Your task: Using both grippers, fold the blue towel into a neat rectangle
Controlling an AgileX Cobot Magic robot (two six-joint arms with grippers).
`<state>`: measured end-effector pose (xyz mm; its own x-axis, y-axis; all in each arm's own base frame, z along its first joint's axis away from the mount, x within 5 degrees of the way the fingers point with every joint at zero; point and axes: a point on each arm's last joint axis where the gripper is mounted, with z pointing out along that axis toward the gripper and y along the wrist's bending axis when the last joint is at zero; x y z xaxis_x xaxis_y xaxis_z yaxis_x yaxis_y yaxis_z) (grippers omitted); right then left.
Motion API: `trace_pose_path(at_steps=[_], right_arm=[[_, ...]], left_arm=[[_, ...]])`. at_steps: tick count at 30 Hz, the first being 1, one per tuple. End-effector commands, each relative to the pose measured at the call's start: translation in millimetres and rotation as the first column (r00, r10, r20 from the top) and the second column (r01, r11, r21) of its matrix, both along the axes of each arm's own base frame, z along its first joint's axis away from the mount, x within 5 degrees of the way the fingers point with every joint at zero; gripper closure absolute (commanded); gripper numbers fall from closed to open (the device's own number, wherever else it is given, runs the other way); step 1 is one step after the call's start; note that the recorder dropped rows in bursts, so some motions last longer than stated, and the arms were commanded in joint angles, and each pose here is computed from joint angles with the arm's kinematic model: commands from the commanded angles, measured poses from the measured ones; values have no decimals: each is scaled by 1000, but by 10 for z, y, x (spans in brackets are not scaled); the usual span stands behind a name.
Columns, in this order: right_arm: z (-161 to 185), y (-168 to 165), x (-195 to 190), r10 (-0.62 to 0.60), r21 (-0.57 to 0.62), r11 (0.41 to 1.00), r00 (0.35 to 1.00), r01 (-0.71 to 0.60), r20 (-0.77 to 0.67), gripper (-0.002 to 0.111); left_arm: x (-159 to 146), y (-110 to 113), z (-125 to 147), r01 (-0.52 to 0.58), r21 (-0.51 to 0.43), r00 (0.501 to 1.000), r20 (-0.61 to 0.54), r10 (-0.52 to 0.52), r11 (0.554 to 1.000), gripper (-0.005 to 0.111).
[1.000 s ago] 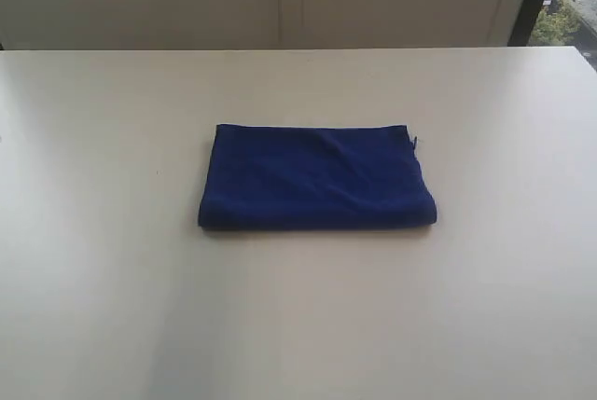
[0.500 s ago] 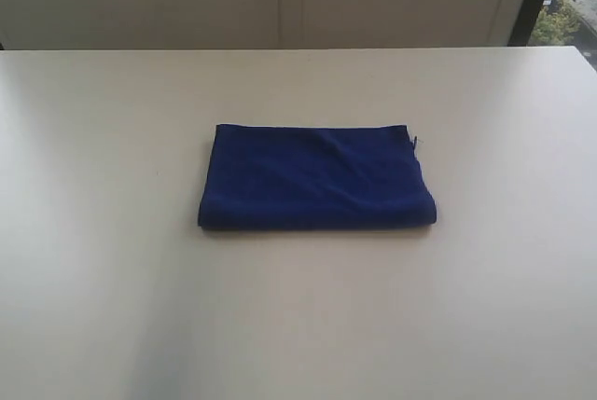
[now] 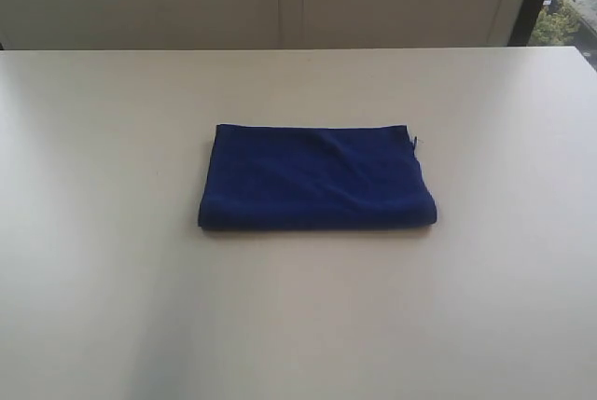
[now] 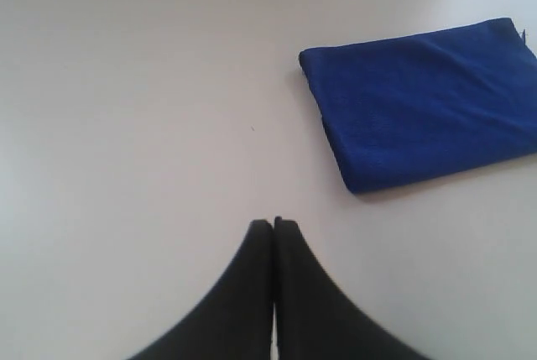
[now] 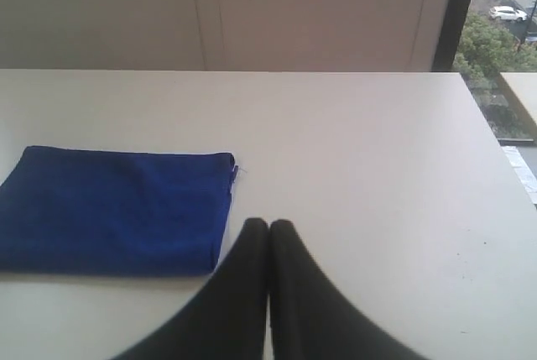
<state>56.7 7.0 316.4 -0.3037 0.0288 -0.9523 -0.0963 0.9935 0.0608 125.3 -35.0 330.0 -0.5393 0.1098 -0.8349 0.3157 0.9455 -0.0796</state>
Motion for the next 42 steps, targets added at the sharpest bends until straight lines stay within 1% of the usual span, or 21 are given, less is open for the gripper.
trace_pose_path(at_steps=[1,4,5,6,7,8,9,10,11,14,17,20,22,26,42], right_arm=[[11,-32,-21,-14,-58,998,999,16,29,108],[62,-48,-118,-15,-68,997,994,23,112,108],[77,-53,-158,-15,-68,997,985,27,174,108],[59,-51,-184,-12,-57,998,962,29,272,108],[32,-50,-196,-11,-50,998,944,29,330,108],[-46,-48,-228,-10,-37,999,905,28,425,108],[-105,-47,-237,-11,-28,999,889,26,458,108],[-256,-45,-241,-9,-25,999,874,25,487,108],[-351,-41,-204,-8,-28,999,886,24,464,108],[-800,-28,-73,-3,-46,999,944,19,331,108],[-1045,-23,-27,0,-55,998,965,15,261,108],[-1196,-22,-9,1,-60,998,976,13,216,108],[-1210,-22,-10,0,-62,998,979,12,201,108],[-1350,-32,-36,-6,-79,997,999,9,47,108],[-1347,-32,-35,-5,-79,997,999,9,50,108]], left_arm=[[-18,-5,-16,3,-11,1000,-8,-4,1000,107],[-18,-5,-16,3,-11,1000,-8,-4,1000,107],[-18,-5,-16,3,-11,1000,-8,-4,1000,107],[-18,-5,-16,3,-11,1000,-8,-4,1000,107],[-18,-5,-16,3,-11,1000,-8,-4,1000,107],[-18,-5,-16,3,-11,1000,-8,-4,1000,107],[-18,-5,-16,3,-11,1000,-8,-4,1000,107],[-18,-5,-16,3,-11,1000,-8,-4,1000,107],[-18,-5,-16,3,-11,1000,-8,-4,1000,107],[-15,-5,-18,2,-12,1000,-5,-2,1000,107],[-13,-4,-15,0,-12,1000,-1,0,1000,107],[-12,-4,-13,0,-12,1000,1,0,1000,107],[-12,-4,-13,0,-12,1000,1,0,1000,107],[-12,-4,-13,0,-12,1000,1,0,1000,107],[-11,-3,-12,-1,-13,1000,3,1,1000,107]])
